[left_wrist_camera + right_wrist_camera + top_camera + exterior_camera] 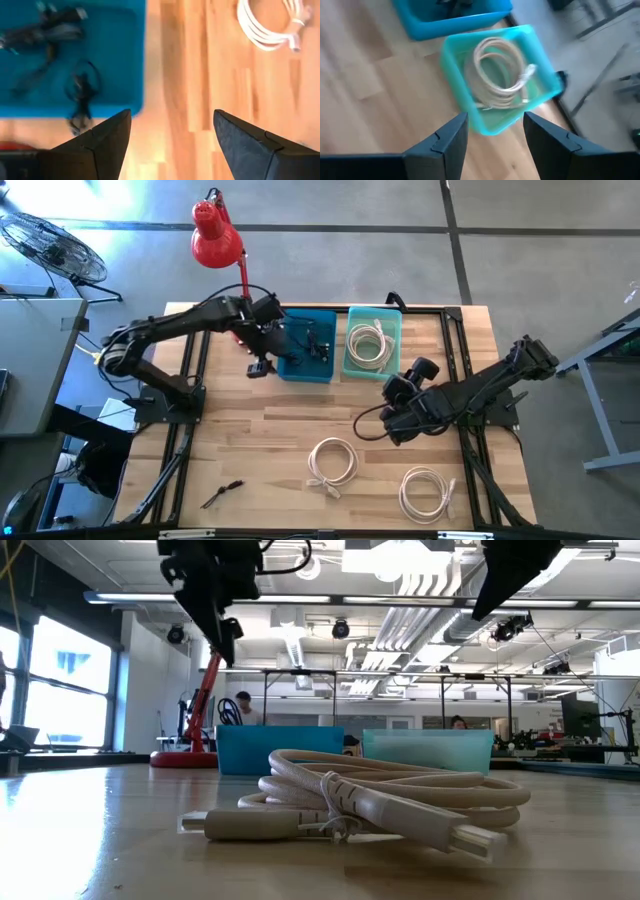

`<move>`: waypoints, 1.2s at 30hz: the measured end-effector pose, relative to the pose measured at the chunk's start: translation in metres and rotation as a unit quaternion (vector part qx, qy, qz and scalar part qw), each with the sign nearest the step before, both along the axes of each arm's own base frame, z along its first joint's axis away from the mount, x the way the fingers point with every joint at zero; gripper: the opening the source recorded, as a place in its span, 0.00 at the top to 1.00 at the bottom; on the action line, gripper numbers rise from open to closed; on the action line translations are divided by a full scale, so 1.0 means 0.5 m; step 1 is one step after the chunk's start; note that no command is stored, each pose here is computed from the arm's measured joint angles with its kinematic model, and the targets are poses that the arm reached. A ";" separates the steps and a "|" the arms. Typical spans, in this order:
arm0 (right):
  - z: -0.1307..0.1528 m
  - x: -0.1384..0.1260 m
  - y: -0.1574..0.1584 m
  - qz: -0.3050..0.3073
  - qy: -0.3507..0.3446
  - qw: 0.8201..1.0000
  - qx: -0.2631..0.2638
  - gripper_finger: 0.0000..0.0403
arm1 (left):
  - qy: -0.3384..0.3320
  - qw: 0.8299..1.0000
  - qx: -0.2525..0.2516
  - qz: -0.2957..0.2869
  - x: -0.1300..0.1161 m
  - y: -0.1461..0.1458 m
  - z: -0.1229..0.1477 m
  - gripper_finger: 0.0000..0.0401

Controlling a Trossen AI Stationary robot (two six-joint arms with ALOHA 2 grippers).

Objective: Pick & Place USB Port
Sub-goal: Put the light brown hdmi cable into the light green bin

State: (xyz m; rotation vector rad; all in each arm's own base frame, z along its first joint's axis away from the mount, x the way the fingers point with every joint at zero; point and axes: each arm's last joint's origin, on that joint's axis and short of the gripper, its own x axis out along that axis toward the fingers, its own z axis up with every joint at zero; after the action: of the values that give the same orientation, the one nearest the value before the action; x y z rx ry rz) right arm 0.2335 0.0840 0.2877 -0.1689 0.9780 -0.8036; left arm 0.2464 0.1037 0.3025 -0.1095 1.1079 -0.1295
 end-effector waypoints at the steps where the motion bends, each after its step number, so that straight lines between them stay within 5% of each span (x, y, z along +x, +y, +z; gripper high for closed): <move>1: -0.002 0.005 0.002 0.007 0.000 1.000 0.019 0.54 | 0.008 1.000 -0.007 0.000 -0.003 -0.008 0.001 0.30; 6: -0.004 0.053 0.020 0.093 -0.027 0.985 0.144 0.54 | 0.030 0.998 0.002 -0.049 0.006 -0.057 -0.001 0.30; 14: -0.024 0.111 0.013 0.211 -0.085 0.933 0.279 0.54 | 0.049 0.994 0.024 -0.095 0.025 -0.157 -0.001 0.30; 24: -0.155 0.158 -0.075 0.220 -0.079 0.871 0.432 0.54 | 0.022 0.985 0.168 -0.035 0.015 -0.257 0.023 0.30; 31: -0.224 0.207 -0.111 0.232 -0.055 0.846 0.477 0.54 | -0.006 0.966 0.256 0.025 -0.023 -0.287 0.050 0.30; 36: -0.256 0.240 -0.095 0.256 -0.020 0.808 0.530 0.54 | -0.012 0.953 0.297 0.058 -0.049 -0.296 0.060 0.30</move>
State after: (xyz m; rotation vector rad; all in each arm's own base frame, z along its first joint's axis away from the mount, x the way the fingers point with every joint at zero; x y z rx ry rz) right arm 0.3533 0.0367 0.1595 0.5424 1.1419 0.3081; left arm 0.2221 -0.0444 0.3327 0.3650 1.0721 0.3092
